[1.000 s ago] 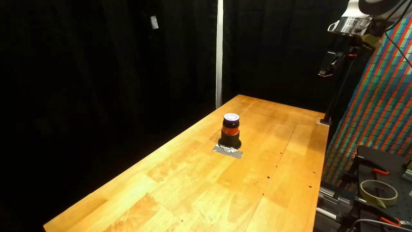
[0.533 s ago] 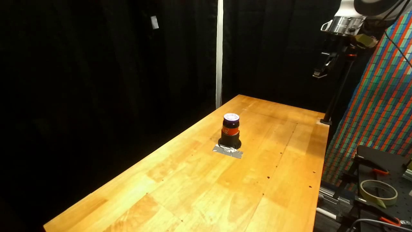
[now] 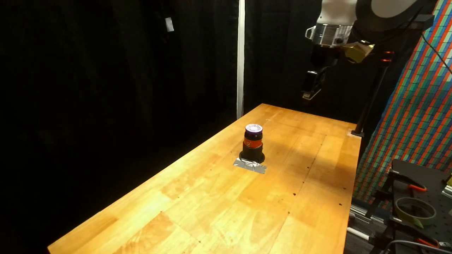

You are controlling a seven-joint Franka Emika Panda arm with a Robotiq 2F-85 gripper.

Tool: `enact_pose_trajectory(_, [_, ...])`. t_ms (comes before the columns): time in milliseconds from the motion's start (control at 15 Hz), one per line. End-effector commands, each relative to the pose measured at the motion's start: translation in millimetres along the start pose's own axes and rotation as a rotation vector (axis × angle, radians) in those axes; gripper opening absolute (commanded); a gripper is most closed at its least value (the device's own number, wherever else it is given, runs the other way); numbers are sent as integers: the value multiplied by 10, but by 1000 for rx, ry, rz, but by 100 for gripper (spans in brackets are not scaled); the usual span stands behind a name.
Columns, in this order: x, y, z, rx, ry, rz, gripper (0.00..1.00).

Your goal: Put a rubber band around the brown cup

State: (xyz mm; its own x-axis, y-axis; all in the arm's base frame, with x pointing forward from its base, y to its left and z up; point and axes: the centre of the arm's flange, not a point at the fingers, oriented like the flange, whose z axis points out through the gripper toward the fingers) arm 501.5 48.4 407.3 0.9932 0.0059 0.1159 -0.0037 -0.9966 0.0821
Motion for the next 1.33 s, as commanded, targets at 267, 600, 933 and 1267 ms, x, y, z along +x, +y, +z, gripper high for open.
enact_pose_trajectory(267, [981,-948,384,51,59,5,100])
enact_pose_trajectory(600, [1425,-956,879,10,73,-53,100])
enact_pose_trajectory(933, [1670,-804,1303,29,93,-43,100])
enact_pose_trajectory(1267, [1770,-758,1562,60,82,-35,100])
